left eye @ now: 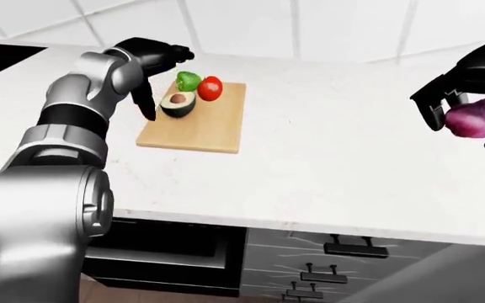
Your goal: Place the avocado, onion, tomato and bell pepper on the cutting board.
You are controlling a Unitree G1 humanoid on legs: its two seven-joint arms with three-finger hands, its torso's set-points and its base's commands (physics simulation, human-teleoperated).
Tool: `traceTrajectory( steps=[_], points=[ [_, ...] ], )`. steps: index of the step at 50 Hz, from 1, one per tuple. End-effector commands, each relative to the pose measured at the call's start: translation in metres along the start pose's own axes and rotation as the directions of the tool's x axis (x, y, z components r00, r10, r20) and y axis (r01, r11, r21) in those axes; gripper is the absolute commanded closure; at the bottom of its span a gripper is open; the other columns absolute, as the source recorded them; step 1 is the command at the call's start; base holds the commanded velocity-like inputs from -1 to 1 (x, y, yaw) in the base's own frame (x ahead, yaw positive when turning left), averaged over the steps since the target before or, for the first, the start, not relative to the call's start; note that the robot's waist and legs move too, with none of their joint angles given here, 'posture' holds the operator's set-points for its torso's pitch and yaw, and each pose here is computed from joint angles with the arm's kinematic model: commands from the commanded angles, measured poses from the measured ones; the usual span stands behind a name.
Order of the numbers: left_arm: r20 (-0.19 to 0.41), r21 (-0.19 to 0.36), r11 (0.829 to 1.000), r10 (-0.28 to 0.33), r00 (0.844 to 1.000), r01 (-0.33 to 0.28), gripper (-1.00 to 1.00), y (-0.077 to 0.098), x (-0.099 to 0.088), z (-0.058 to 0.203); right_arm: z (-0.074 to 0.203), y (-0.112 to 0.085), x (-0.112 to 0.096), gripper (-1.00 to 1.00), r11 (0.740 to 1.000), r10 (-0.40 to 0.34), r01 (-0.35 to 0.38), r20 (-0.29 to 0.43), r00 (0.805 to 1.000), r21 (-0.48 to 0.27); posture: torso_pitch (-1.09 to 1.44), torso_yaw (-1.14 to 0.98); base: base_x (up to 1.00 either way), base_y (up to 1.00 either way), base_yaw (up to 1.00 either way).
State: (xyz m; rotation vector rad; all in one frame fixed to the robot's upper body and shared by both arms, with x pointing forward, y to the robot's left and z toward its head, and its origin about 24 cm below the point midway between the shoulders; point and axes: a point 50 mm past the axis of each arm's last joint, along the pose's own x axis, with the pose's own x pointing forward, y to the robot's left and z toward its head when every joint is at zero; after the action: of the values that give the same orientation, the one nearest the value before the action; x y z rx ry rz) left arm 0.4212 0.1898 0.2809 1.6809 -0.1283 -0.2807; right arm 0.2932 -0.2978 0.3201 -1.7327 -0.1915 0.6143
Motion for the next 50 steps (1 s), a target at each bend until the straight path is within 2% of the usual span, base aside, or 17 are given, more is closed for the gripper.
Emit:
traceTrajectory(
  steps=[1,5,9,11,14,18,21,30,33,36,40,41,42,43,50],
  points=[
    [0.014,0.013,0.992,0.123,0.992,-0.123,-0.88,0.037,-0.009,0.000,0.002,-0.019,-0.012,1.00,0.996,-0.088,0.088,-0.009,0.996,-0.034,0.00,0.00,0.00,0.00,0.00],
    [0.017,0.016,0.988,0.150,0.989,-0.150,-1.00,0.048,-0.016,-0.006,0.004,-0.023,-0.007,1.00,0.994,-0.105,0.105,0.005,0.994,-0.038,0.00,0.00,0.00,0.00,0.00],
    [0.003,0.015,0.985,0.172,0.985,-0.172,-1.00,0.056,-0.026,-0.018,0.009,-0.034,0.003,1.00,0.988,-0.142,0.144,0.030,0.989,-0.048,0.00,0.00,0.00,0.00,0.00],
    [-0.007,0.010,0.982,0.188,0.982,-0.188,-1.00,0.060,-0.031,-0.025,0.013,-0.044,0.010,1.00,0.981,-0.184,0.187,0.058,0.981,-0.046,0.00,0.00,0.00,0.00,0.00],
    [-0.018,-0.003,0.980,0.199,0.980,-0.200,-1.00,0.060,-0.036,-0.032,0.016,-0.051,0.019,1.00,0.979,-0.197,0.200,0.070,0.978,-0.044,0.00,0.00,0.00,0.00,0.00],
    [-0.033,-0.020,0.976,0.216,0.976,-0.217,-1.00,0.062,-0.046,-0.044,0.024,-0.066,0.034,1.00,0.964,-0.257,0.262,0.108,0.960,-0.039,0.00,0.00,0.00,0.00,0.00],
    [-0.033,-0.029,0.976,0.217,0.976,-0.218,-1.00,0.059,-0.050,-0.048,0.029,-0.076,0.048,1.00,0.951,-0.304,0.309,0.127,0.944,-0.018,0.00,0.00,0.00,0.00,0.00],
    [-0.049,-0.049,0.974,0.220,0.974,-0.222,-1.00,0.051,-0.065,-0.065,0.058,-0.095,0.086,1.00,0.938,-0.337,0.347,0.217,0.916,-0.011,0.00,0.00,0.00,0.00,0.00],
    [-0.052,-0.057,0.971,0.231,0.972,-0.234,-1.00,0.050,-0.070,-0.070,0.073,-0.105,0.101,1.00,0.927,-0.361,0.374,0.252,0.898,-0.004,0.00,0.00,0.00,0.00,0.00],
    [-0.057,-0.079,0.968,0.234,0.971,-0.238,-1.00,0.047,-0.072,-0.073,0.089,-0.108,0.116,1.00,0.927,-0.360,0.376,0.284,0.888,0.000,0.00,0.00,0.00,0.00,0.00],
    [-0.054,-0.079,0.967,0.239,0.970,-0.243,-1.00,0.045,-0.075,-0.075,0.109,-0.115,0.135,1.00,0.918,-0.381,0.397,0.308,0.871,0.013,0.00,0.00,0.00,0.00,0.00],
    [-0.055,-0.081,0.967,0.238,0.970,-0.242,-1.00,0.043,-0.076,-0.076,0.116,-0.117,0.138,1.00,0.910,-0.390,0.414,0.328,0.860,-0.002,0.00,0.00,0.00,0.00,0.00],
    [-0.056,-0.083,0.967,0.238,0.970,-0.242,-1.00,0.042,-0.077,-0.077,0.121,-0.118,0.143,1.00,0.914,-0.386,0.405,0.326,0.863,0.011,0.00,0.00,0.00,0.00,0.00],
    [-0.057,-0.083,0.967,0.238,0.970,-0.242,-1.00,0.042,-0.078,-0.077,0.128,-0.121,0.146,1.00,0.909,-0.396,0.417,0.339,0.854,0.013,0.00,0.00,0.00,0.00,0.00],
    [-0.059,-0.088,0.966,0.238,0.969,-0.243,-1.00,0.040,-0.086,-0.082,0.153,-0.111,0.171,1.00,0.912,-0.389,0.411,0.365,0.846,0.019,0.00,0.00,0.00,0.00,0.00]
  ],
)
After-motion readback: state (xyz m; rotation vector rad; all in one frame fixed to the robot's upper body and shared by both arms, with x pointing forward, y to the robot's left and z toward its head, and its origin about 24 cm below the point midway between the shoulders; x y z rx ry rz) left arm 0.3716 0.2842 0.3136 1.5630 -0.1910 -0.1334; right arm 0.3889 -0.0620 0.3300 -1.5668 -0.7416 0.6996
